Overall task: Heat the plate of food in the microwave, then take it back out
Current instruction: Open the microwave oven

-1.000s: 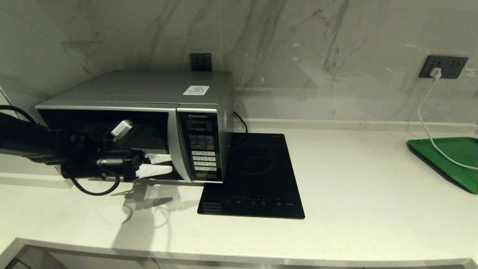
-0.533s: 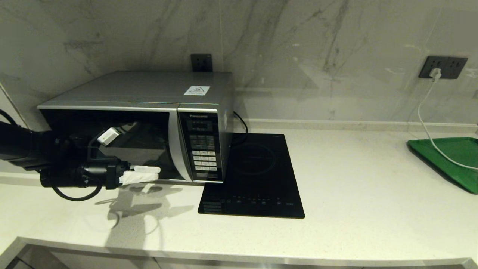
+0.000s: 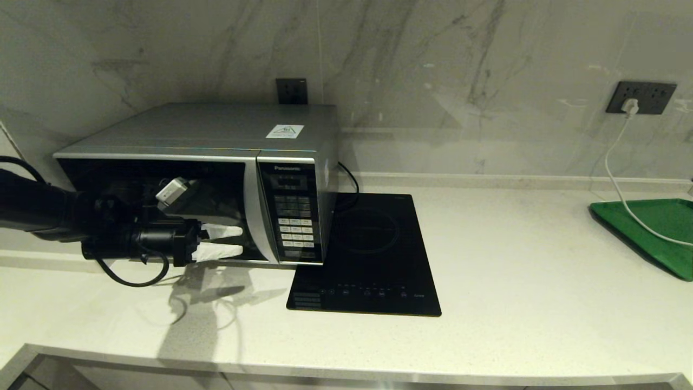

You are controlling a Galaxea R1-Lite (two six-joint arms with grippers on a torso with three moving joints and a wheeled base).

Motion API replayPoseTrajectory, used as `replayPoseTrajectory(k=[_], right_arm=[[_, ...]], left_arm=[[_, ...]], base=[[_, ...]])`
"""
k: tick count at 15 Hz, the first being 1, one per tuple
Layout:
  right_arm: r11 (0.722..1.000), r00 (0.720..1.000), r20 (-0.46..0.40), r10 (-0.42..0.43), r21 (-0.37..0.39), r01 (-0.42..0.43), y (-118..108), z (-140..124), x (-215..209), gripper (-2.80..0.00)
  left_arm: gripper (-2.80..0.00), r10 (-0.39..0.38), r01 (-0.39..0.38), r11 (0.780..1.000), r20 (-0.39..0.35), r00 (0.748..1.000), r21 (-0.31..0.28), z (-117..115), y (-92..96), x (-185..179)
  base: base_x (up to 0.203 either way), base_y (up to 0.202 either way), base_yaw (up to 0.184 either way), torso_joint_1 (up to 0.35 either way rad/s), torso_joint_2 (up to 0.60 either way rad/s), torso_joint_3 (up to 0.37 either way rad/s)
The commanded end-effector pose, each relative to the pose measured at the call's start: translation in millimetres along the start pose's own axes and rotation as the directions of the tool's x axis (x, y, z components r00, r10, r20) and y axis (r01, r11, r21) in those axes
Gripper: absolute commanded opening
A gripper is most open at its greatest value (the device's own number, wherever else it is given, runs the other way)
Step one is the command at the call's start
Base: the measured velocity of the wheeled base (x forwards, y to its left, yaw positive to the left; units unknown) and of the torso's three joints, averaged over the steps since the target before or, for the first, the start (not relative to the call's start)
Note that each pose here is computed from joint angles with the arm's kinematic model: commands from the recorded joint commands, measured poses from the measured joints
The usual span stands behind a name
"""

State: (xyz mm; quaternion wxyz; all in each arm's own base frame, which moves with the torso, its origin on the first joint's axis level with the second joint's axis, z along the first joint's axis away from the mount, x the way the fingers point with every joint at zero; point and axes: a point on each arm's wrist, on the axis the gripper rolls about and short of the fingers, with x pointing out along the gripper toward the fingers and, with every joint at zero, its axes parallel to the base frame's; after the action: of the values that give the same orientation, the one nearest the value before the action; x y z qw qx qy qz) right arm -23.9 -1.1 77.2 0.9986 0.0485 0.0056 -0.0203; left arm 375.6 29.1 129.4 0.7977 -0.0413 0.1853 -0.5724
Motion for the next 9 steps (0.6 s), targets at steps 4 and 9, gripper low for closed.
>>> replayPoseTrajectory(k=[4, 9], right_arm=[[1.000, 1.000, 0.001, 0.000, 0.001, 0.000, 0, 0, 0, -2.80], [1.000, 1.000, 0.001, 0.000, 0.001, 0.000, 0, 0, 0, -2.80]], left_arm=[[0.00, -0.040, 0.040, 0.999, -0.006, 0.999, -0.001, -1, 2.4, 15], [0.00, -0.058, 0.058, 0.998, -0.009, 0.998, -0.004, -2, 4.4, 21]], base=[[0.000, 0.000, 0.000, 0.000, 0.00, 0.000], [0.000, 0.000, 0.000, 0.000, 0.00, 0.000]])
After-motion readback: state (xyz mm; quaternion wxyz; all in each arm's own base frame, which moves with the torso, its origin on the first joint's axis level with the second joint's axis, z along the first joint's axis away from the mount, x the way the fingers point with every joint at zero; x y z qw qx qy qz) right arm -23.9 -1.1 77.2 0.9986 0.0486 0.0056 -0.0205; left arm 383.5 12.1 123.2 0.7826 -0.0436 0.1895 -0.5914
